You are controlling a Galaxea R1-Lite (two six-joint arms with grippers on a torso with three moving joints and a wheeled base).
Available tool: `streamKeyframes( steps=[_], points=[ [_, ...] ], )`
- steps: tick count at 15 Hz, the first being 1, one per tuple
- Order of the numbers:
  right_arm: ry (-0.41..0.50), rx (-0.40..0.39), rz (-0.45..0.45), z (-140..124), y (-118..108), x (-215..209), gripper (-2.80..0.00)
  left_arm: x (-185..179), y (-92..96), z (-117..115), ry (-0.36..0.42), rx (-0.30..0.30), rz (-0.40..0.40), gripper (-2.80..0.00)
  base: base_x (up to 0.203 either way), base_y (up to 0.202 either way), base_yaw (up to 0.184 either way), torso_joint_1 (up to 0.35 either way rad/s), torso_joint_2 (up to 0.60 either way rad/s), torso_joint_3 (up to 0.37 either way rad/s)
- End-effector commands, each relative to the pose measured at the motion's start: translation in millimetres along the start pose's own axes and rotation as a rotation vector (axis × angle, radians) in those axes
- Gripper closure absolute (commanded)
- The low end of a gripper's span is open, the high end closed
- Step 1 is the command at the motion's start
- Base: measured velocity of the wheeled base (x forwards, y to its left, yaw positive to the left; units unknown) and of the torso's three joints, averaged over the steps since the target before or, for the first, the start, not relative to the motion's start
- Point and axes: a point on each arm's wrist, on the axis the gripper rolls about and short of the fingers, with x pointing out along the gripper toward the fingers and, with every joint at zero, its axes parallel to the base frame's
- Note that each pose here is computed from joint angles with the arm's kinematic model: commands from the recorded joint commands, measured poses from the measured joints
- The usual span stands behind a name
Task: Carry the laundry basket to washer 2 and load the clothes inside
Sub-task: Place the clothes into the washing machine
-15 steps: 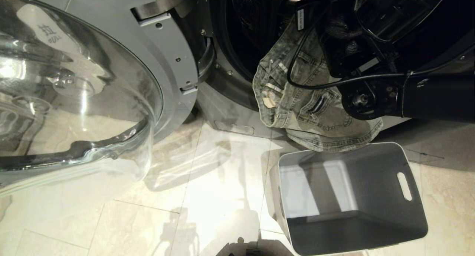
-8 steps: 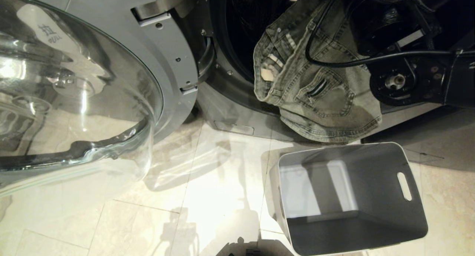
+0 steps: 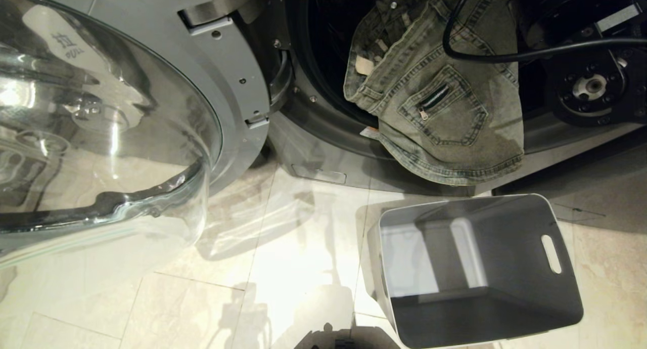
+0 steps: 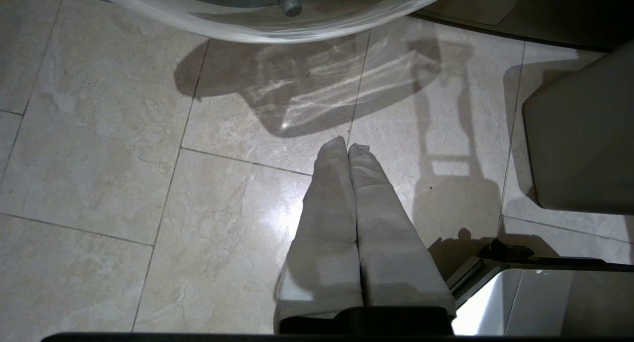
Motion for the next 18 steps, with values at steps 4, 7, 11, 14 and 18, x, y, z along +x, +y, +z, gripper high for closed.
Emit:
streamKeyframes(
  steps=[4, 7, 11, 14, 18],
  points=[
    [-0.037, -0.014, -0.022, 21.3, -14.4, -2.4, 0.00, 0.1, 0.0, 0.1, 0.001, 0.000, 0.001, 0.00, 0.000, 0.000, 0.000, 0.000, 0.00, 0.000],
    [0.008, -0.016, 0.022, -3.6, 7.6, -6.7, 0.00, 0.1, 0.0, 0.1, 0.001, 0.000, 0.001, 0.00, 0.000, 0.000, 0.000, 0.000, 0.00, 0.000],
    [0.055, -0.007, 0.063, -56.7, 51.8, -19.9, 0.00, 0.1, 0.0, 0.1, 0.001, 0.000, 0.001, 0.00, 0.000, 0.000, 0.000, 0.000, 0.00, 0.000],
    [0.066, -0.010, 0.063, -88.4, 73.3, -25.7, 0.00, 0.1, 0.0, 0.1, 0.001, 0.000, 0.001, 0.00, 0.000, 0.000, 0.000, 0.000, 0.00, 0.000],
    [0.100, -0.064, 0.035, -137.5, 78.3, -29.6, 0.00, 0.1, 0.0, 0.1, 0.001, 0.000, 0.001, 0.00, 0.000, 0.000, 0.000, 0.000, 0.00, 0.000]
  ],
)
